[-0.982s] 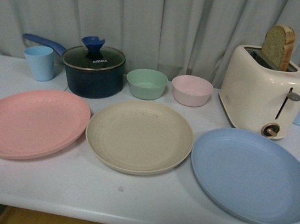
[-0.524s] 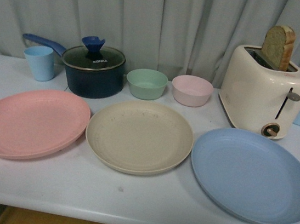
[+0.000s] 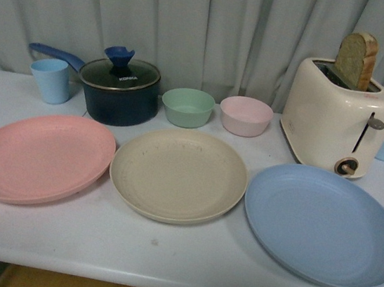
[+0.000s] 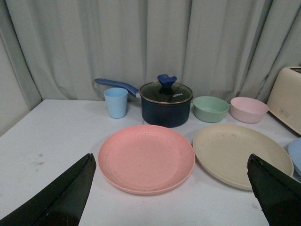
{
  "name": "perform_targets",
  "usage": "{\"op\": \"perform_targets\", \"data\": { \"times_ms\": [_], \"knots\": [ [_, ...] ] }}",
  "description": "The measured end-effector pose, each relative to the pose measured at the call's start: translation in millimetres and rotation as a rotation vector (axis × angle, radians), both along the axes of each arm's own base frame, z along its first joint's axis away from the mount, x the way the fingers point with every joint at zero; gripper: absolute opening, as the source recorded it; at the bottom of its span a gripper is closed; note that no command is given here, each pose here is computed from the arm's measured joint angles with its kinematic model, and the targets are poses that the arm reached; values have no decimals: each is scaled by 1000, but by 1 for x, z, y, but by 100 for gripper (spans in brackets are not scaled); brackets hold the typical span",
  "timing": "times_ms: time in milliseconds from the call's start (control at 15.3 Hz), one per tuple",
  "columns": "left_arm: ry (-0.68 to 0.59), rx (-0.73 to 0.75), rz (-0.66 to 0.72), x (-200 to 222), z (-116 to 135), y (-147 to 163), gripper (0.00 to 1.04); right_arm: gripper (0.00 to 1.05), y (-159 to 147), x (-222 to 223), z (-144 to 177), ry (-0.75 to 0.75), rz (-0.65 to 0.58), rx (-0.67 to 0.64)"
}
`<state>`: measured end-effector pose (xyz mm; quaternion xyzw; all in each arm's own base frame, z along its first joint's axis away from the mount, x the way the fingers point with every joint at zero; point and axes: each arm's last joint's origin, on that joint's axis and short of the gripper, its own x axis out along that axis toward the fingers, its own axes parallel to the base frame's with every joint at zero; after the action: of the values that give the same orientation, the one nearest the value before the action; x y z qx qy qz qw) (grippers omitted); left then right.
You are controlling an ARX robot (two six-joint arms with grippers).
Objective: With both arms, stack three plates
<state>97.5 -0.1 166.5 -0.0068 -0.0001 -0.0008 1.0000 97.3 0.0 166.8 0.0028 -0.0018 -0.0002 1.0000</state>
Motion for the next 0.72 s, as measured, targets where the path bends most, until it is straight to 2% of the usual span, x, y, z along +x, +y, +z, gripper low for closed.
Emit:
{"op": "perform_targets", "data": {
  "times_ms": [720],
  "knots": [
    [0,0,0,0,0,0,98,98,0,0,0,0,0,0]
  ]
}}
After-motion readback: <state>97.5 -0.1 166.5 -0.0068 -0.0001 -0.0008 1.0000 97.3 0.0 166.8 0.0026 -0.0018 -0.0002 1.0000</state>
